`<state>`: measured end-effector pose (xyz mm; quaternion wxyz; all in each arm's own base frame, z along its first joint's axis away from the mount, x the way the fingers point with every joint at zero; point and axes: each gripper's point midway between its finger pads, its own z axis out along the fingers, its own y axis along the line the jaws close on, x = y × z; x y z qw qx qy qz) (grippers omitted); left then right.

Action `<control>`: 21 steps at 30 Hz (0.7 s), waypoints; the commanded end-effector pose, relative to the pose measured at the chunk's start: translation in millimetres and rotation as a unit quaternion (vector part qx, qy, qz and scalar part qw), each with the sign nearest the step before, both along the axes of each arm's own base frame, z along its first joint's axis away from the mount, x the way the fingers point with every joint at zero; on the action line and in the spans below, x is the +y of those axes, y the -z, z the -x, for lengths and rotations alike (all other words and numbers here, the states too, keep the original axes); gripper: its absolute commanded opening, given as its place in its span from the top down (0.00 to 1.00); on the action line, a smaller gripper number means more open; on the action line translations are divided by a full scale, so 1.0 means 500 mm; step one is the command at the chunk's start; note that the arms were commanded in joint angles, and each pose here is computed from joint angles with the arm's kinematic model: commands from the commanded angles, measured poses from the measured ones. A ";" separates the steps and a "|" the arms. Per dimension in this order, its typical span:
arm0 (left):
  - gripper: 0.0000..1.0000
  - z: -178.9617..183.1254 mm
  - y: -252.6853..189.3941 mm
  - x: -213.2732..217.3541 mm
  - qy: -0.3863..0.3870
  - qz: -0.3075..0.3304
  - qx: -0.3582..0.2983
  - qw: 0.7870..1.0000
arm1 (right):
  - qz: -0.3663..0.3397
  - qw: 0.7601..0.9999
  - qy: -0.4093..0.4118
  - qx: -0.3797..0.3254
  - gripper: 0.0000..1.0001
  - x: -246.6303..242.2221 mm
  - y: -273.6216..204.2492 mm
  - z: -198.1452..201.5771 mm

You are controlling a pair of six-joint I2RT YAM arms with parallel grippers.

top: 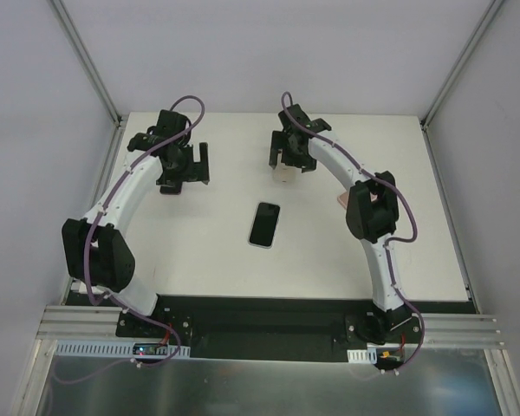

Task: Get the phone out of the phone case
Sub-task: Pick up the phone at the center of the board.

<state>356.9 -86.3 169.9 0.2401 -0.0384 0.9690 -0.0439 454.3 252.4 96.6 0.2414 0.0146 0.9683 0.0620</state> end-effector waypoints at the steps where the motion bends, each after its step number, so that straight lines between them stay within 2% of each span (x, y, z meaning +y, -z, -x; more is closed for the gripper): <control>1: 0.02 0.053 -0.014 -0.065 0.035 0.097 0.001 0.995 | 0.029 0.999 0.043 0.003 0.04 -0.018 0.007 -0.034; 7: 0.03 0.066 -0.013 -0.080 0.041 0.123 0.002 0.992 | 0.021 0.999 0.041 0.000 0.04 0.008 0.032 -0.074; 18: 0.02 0.075 -0.010 -0.085 0.050 0.131 -0.001 0.990 | 0.040 0.999 0.030 0.017 0.04 0.014 0.102 -0.079; 21: 0.02 0.073 -0.012 -0.085 0.052 0.130 -0.005 0.990 | 0.070 0.997 0.022 0.014 0.04 0.003 0.109 -0.078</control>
